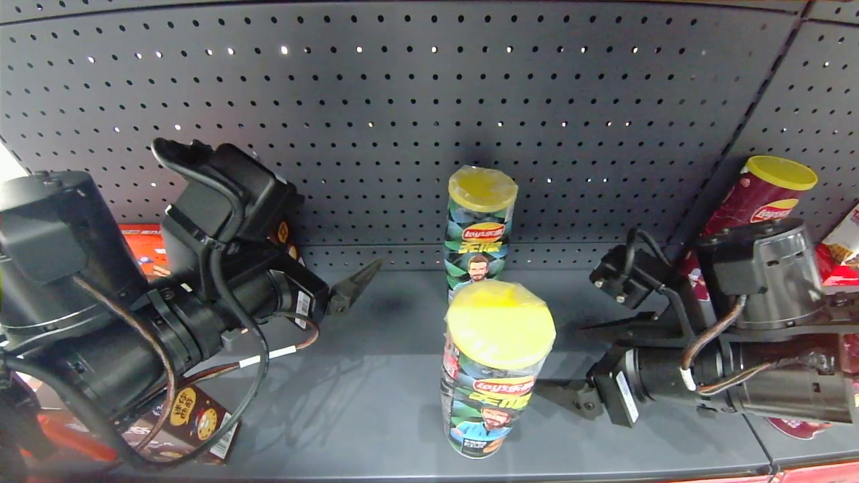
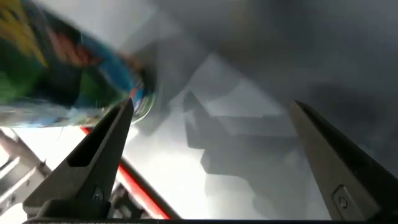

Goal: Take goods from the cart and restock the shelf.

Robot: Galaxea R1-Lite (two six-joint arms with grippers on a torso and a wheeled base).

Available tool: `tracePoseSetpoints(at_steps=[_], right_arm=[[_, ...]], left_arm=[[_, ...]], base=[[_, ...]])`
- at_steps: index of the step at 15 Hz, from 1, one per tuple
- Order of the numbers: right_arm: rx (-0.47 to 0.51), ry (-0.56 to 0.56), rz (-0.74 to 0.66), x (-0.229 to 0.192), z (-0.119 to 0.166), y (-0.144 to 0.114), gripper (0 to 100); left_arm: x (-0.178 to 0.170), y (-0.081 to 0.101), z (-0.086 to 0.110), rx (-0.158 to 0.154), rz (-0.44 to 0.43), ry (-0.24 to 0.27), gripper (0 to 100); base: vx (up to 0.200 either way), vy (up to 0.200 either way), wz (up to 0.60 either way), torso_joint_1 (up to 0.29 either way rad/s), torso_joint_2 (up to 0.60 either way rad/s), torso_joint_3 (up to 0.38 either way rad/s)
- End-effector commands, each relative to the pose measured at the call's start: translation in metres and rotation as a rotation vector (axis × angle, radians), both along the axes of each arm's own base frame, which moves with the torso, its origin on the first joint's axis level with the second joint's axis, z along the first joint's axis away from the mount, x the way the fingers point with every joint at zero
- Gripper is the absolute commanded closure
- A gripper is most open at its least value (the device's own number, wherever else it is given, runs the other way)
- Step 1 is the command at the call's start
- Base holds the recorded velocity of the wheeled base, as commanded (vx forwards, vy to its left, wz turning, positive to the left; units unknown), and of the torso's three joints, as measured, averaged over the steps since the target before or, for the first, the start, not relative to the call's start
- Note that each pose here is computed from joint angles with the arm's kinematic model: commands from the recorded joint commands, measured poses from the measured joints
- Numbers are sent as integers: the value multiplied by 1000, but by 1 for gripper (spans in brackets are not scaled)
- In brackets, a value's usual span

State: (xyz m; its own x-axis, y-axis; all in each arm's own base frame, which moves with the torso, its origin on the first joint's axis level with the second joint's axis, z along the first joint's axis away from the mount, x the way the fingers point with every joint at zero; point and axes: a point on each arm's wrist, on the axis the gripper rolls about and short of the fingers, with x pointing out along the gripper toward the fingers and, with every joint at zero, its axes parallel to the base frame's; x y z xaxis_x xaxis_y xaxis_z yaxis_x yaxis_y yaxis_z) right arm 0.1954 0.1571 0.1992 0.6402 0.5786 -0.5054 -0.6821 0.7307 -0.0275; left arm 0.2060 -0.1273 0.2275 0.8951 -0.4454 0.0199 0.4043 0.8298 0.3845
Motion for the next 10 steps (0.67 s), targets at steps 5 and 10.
tracePoseSetpoints(at_steps=[5,10], right_arm=[[237,-346,-95,-48,69,-50,0],[350,-511,-102,-88,78,-80,0]], left_arm=[[-61,39,22,-67,12,-101,0],[-102,65,22,-120,15,-179,0]], base=[[0,0,0,0,0,0],[0,0,0,0,0,0]])
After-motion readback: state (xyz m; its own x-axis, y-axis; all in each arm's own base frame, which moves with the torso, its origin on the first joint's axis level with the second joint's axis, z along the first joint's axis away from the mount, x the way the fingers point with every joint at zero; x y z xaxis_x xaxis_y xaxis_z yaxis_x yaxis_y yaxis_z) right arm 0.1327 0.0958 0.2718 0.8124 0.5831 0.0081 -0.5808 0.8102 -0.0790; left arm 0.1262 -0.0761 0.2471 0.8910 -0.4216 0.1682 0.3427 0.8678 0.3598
